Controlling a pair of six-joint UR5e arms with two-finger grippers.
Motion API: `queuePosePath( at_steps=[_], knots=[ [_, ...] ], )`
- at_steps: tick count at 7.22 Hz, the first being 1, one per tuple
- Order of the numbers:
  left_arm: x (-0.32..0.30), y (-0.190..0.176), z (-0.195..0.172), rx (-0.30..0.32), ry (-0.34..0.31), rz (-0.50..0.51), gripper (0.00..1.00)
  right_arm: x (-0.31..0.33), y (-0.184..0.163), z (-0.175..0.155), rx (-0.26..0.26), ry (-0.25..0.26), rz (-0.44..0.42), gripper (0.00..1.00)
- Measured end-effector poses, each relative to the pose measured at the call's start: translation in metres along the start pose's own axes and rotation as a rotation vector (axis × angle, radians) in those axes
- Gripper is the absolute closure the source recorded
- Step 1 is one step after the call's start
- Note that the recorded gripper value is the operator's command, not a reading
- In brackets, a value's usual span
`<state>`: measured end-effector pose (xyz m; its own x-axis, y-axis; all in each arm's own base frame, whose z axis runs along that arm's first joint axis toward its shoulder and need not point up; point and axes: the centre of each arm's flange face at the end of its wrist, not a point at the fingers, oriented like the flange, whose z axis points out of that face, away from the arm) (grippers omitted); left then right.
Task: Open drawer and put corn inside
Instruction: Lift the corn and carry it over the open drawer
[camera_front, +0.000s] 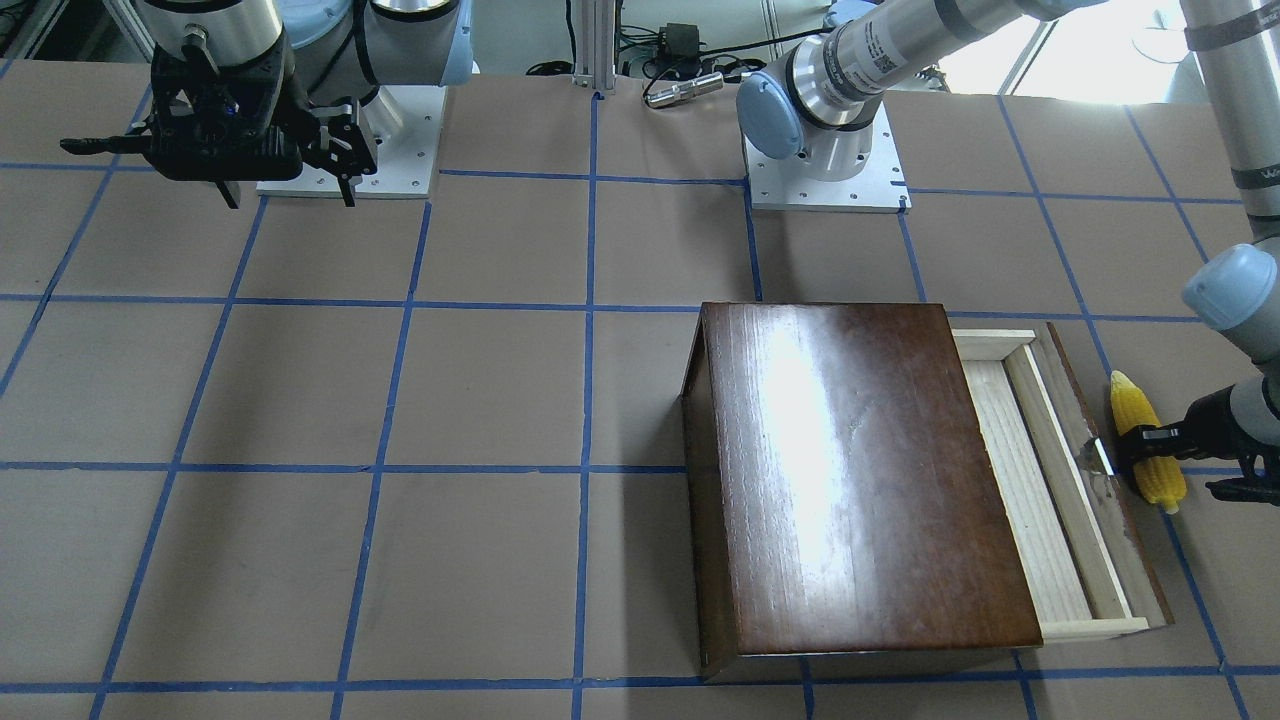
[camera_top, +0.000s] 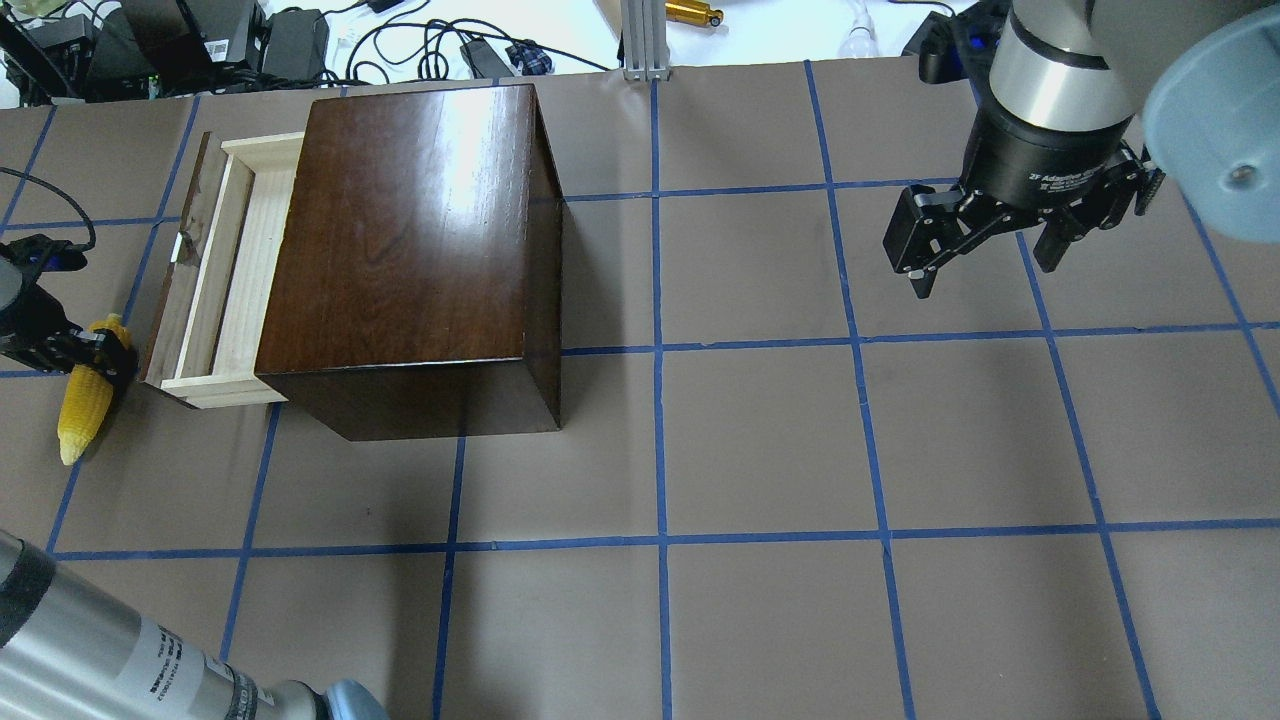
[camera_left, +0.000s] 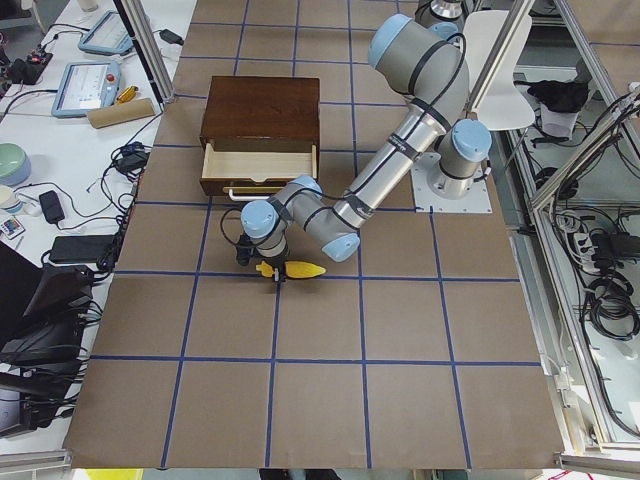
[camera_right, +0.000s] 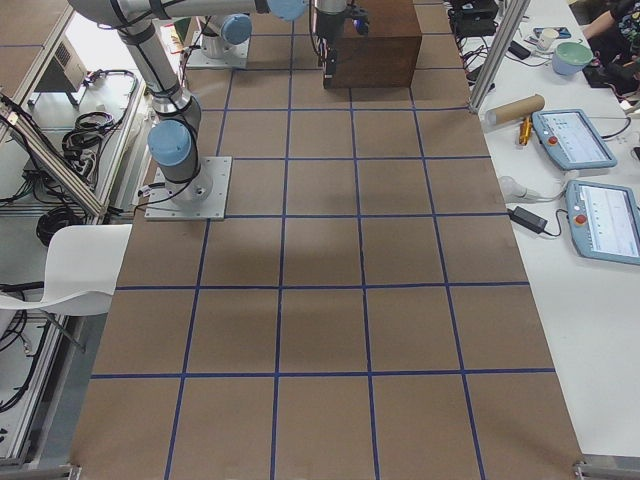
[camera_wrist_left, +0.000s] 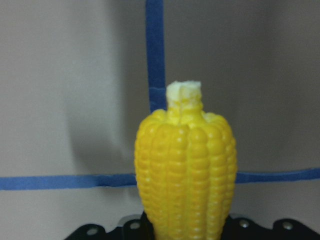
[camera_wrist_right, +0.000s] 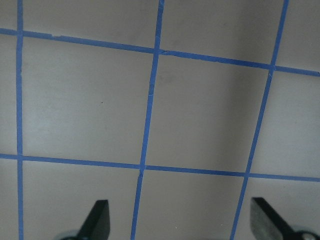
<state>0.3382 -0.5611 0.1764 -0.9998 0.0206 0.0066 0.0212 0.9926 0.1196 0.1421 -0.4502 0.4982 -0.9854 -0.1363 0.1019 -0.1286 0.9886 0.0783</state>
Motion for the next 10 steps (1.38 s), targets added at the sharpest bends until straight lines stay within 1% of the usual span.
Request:
queuePosePath(
  at_steps=[1,2,4,6,8,9,10],
  knots=[
    [0.000,0.001,-0.006,0.005,-0.005,-0.002,1.00,0.000,0.000,0.000,0.000,0.000,0.000,0.00],
    [-0.002,0.006,-0.020,0.017,-0.016,-0.007,1.00,0.000,0.000,0.000,0.000,0.000,0.000,0.00],
    [0.000,0.020,-0.068,0.052,-0.041,-0.017,1.00,0.000,0.000,0.000,0.001,0.000,0.000,0.00],
    [0.020,0.032,-0.129,0.068,-0.043,-0.013,1.00,0.000,0.000,0.000,0.000,0.000,0.000,0.00],
    [0.055,0.026,-0.195,0.096,-0.015,0.019,1.00,0.000,0.000,0.000,0.000,0.000,0.000,0.00],
    [0.084,0.015,-0.218,0.118,-0.005,0.045,1.00,0.000,0.000,0.000,0.000,0.000,0.000,0.00],
    [0.119,0.002,-0.230,0.131,-0.002,0.056,1.00,0.000,0.000,0.000,0.000,0.000,0.000,0.00]
  ],
)
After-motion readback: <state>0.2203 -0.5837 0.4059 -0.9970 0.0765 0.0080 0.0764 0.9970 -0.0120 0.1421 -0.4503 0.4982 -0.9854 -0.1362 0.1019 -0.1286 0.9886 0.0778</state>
